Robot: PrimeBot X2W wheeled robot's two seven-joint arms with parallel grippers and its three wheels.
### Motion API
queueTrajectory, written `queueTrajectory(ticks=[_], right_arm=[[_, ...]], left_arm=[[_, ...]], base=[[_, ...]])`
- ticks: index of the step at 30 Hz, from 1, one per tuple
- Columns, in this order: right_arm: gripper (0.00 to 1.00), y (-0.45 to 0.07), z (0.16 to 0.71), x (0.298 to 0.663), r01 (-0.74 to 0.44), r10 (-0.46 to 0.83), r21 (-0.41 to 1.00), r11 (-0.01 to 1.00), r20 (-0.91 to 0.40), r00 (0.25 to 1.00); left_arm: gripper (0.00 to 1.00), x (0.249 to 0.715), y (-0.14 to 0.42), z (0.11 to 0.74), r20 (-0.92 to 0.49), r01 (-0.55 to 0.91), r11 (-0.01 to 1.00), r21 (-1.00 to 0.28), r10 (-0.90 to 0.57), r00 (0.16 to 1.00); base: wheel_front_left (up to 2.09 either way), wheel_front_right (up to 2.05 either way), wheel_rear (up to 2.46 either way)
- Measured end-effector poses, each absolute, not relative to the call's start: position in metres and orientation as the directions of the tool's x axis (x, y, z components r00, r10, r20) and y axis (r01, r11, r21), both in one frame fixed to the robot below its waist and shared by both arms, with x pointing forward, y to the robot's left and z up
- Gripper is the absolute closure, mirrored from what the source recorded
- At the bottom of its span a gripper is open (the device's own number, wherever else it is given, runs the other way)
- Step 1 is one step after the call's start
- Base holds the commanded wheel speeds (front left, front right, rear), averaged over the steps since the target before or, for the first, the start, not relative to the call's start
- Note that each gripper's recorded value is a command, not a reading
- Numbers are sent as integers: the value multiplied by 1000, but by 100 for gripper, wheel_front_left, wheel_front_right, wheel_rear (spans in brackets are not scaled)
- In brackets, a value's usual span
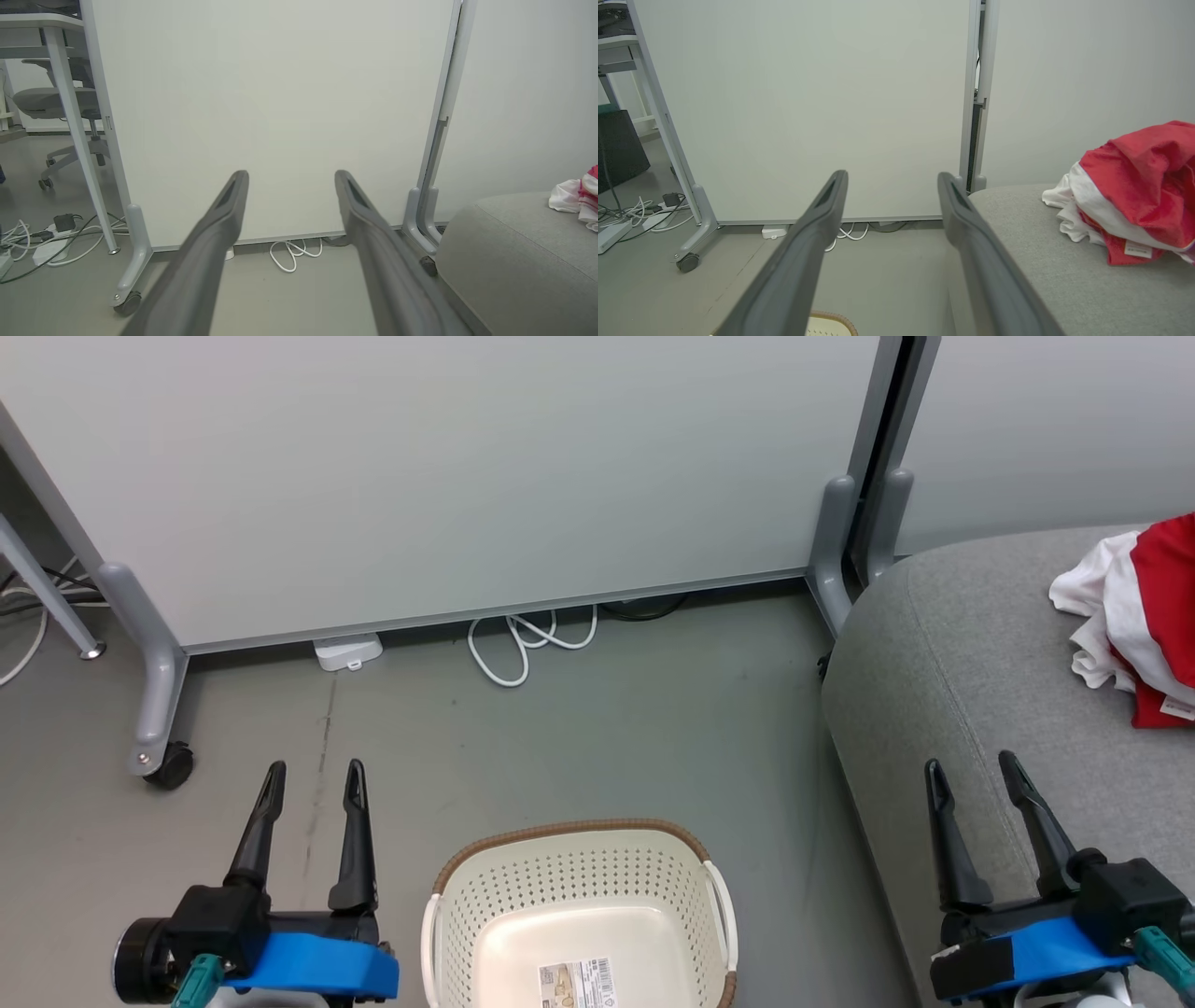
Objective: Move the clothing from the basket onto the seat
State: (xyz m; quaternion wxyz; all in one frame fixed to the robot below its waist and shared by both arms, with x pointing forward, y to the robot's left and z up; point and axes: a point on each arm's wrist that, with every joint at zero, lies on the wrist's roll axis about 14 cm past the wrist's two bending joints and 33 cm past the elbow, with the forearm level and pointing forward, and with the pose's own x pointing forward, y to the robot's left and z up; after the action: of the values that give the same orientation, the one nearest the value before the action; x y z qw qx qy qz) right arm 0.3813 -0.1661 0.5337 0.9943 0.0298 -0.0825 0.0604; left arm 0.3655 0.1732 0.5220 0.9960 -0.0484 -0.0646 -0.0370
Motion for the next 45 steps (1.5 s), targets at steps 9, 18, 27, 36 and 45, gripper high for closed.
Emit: queueTrajectory(ticks=[9, 18, 27, 36, 45], right_arm=[[0, -155, 525, 381, -149, 139, 63, 987, 143, 980], [100, -150, 517, 383, -158, 150, 63, 985, 117, 982], [100, -156, 493, 377, -129, 125, 135, 983, 33, 992], [100, -166, 490, 377, -76, 77, 304, 950, 7, 997], [100, -173, 487, 378, -31, 43, 462, 886, -17, 999]], left_arm=[[0, 359, 183, 517, 119, 49, 995, -91, -38, 992], [100, 357, 187, 508, 88, 38, 996, -80, -31, 996], [100, 347, 189, 479, -12, 10, 988, -153, -12, 1000], [100, 348, 197, 476, -38, -40, 947, -318, 29, 999], [100, 353, 201, 477, -54, -71, 878, -474, 52, 997]], base=[[0, 0, 0], [0, 0, 0], [0, 0, 0], [0, 0, 0], [0, 0, 0]])
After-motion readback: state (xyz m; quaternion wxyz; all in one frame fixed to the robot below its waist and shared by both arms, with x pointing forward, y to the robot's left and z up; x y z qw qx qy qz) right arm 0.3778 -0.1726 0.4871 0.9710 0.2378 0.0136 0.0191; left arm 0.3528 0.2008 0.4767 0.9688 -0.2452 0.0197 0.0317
